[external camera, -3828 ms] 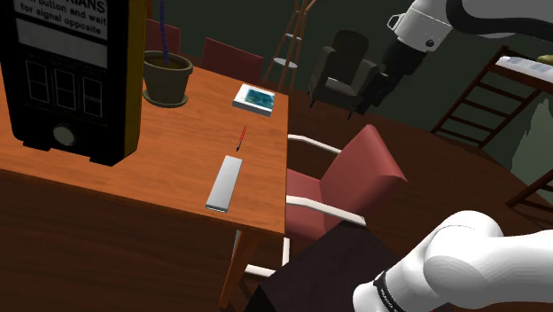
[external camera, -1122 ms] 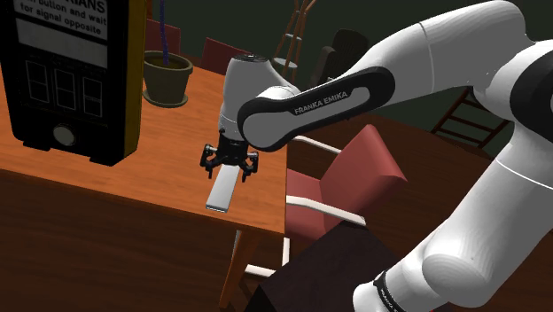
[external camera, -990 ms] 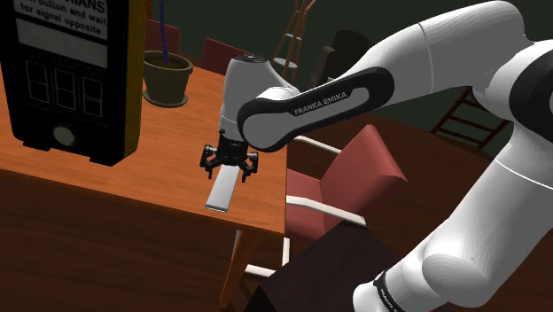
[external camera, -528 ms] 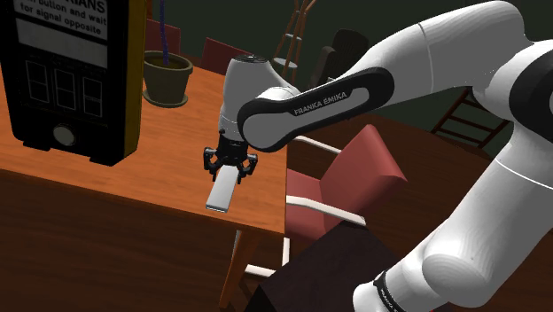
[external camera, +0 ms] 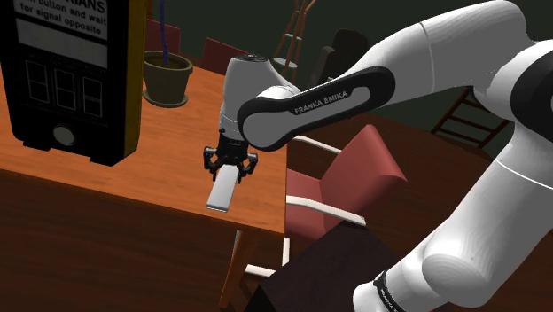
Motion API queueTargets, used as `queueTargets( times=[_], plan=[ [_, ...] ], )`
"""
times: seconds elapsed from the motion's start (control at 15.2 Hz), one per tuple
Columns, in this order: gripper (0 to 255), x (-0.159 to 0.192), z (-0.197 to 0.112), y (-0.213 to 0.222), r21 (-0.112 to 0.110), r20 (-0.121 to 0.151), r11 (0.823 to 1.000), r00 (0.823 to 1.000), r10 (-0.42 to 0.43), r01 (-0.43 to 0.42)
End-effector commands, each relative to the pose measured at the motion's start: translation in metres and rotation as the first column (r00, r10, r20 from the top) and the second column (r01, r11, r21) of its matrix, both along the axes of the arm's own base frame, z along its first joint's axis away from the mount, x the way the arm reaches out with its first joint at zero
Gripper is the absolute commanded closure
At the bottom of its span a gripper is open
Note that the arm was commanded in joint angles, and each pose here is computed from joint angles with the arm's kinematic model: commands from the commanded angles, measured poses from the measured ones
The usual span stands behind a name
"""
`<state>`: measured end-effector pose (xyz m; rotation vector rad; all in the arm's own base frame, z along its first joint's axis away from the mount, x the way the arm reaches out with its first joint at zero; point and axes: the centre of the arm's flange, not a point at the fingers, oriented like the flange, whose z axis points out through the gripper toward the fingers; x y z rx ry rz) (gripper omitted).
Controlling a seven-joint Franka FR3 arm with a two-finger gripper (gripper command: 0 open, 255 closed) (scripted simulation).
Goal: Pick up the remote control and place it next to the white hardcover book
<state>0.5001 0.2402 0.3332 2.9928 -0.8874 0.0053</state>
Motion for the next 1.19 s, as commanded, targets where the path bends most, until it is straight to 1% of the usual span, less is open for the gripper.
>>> queueTargets(
  times=[0.0,1.12],
  plan=[
    [255,0.000,0.008,0.000,0.000,0.000,1.000,1.000,0.000,0.000],
    [255,0.000,0.095,0.000,0.000,0.000,1.000,1.000,0.000,0.000]
  ],
)
